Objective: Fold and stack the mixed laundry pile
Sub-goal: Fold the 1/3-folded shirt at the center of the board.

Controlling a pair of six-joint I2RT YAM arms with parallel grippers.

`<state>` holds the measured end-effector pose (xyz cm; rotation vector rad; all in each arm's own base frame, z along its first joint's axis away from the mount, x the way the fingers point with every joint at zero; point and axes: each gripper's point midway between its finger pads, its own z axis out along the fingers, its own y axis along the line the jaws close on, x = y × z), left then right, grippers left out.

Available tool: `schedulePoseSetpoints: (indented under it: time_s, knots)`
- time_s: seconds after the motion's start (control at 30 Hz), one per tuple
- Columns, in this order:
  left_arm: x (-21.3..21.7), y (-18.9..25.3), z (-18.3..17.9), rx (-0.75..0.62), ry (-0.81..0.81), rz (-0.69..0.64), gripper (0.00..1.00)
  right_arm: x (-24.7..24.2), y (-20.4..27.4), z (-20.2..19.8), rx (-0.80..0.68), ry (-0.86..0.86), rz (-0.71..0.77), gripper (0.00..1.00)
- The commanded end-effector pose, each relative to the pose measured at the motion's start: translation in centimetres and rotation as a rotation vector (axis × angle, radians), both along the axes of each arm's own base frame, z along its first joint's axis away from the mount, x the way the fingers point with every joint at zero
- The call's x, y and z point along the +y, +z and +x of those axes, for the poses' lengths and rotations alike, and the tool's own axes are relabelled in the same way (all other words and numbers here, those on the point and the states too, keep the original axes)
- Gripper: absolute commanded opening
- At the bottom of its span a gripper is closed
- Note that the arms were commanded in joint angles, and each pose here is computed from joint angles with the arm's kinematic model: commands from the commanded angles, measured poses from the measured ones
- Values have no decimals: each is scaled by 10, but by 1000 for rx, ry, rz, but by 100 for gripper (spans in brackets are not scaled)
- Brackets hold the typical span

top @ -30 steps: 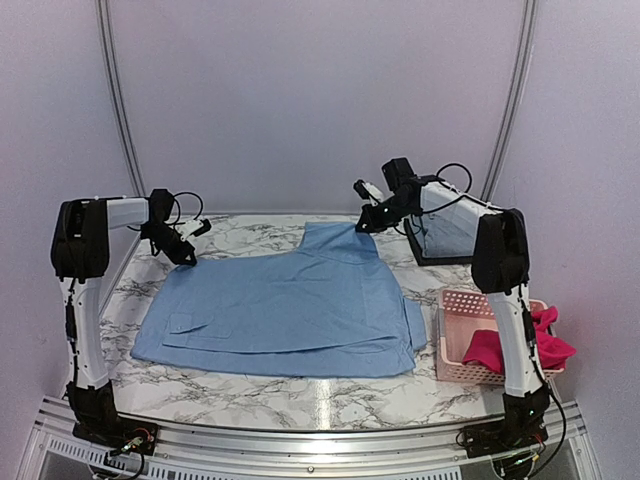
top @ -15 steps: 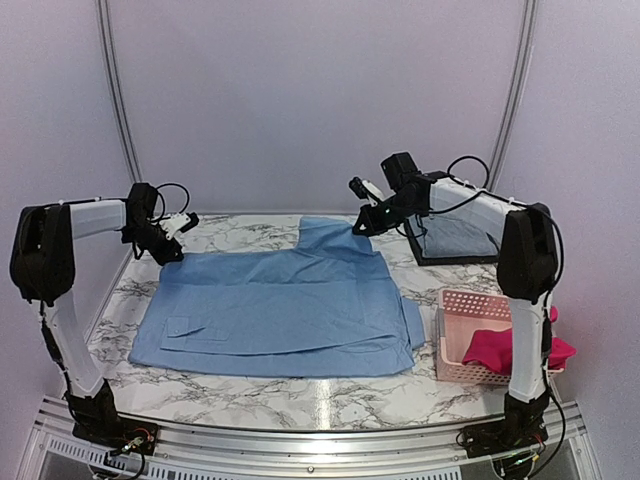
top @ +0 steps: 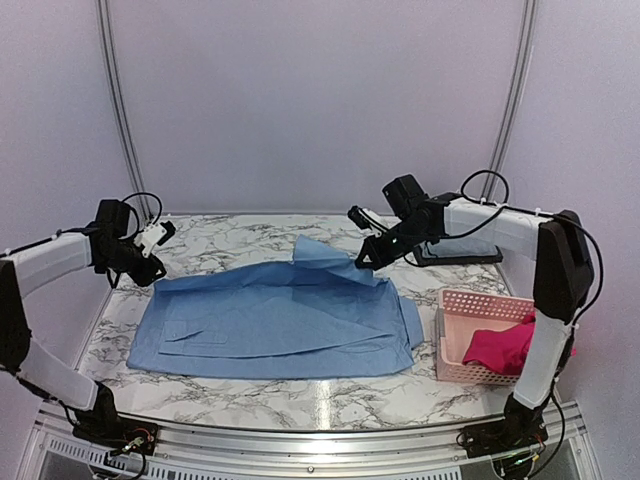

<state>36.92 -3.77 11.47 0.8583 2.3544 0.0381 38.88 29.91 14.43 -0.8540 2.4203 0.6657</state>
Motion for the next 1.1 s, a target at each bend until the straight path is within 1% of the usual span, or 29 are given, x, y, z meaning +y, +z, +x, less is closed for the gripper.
schedulePoseSetpoints:
  time_s: [0.0, 0.03, 0.07, 0.1, 0.13, 0.2, 0.27, 0.37, 0.4, 0.47, 0.53, 0.6, 0.7, 0.8, 0.87, 0.93, 1.0, 1.07]
  knots:
    - [15, 48, -4, -191, 155, -22, 52, 15, 0, -40, 7, 79, -1, 0]
    - [17, 54, -6, -212, 177, -34, 59, 15, -7, -50, 23, 90, -10, 0]
    - [17, 61, -8, -232, 201, -57, 81, 14, -13, -59, 42, 101, -18, 0]
    - [17, 67, -9, -246, 225, -81, 97, 13, -20, -67, 61, 108, -29, 0]
    - [17, 73, -9, -257, 247, -106, 99, 10, -26, -74, 81, 111, -43, 0]
    - [12, 79, -8, -254, 278, -174, 99, 2, -35, -83, 106, 110, -65, 0]
    - [5, 76, -9, -226, 277, -232, 99, -4, -44, -91, 130, 110, -88, 0]
    - [-3, 71, -6, -165, 319, -325, 99, -16, -60, -99, 172, 106, -148, 0]
    - [-6, 68, -5, -146, 329, -349, 99, -17, -64, -101, 188, 112, -160, 3]
    - [-4, 66, -2, -127, 387, -382, 99, -17, -67, -105, 213, 123, -162, 23]
    - [-1, 76, 1, -152, 440, -422, 99, -11, -58, -104, 209, 137, -124, 37]
    - [-2, 99, 1, -216, 446, -471, 99, -2, -33, -98, 182, 145, -39, 47]
    - [5, 141, -2, -361, 496, -553, 99, 0, 3, -77, 123, 108, 64, 56]
    - [9, 173, -13, -516, 540, -704, 99, -18, 22, -35, 80, -18, 122, 58]
    - [14, 179, -13, -570, 565, -740, 99, -38, 20, -2, 70, -128, 103, 57]
    - [12, 173, -7, -515, 563, -707, 99, -56, 23, 32, 45, -213, 81, 57]
    - [13, 161, 0, -442, 588, -669, 99, -64, 20, 55, 28, -259, 45, 56]
    - [12, 154, 6, -399, 593, -641, 99, -65, 11, 70, 37, -274, 14, 56]
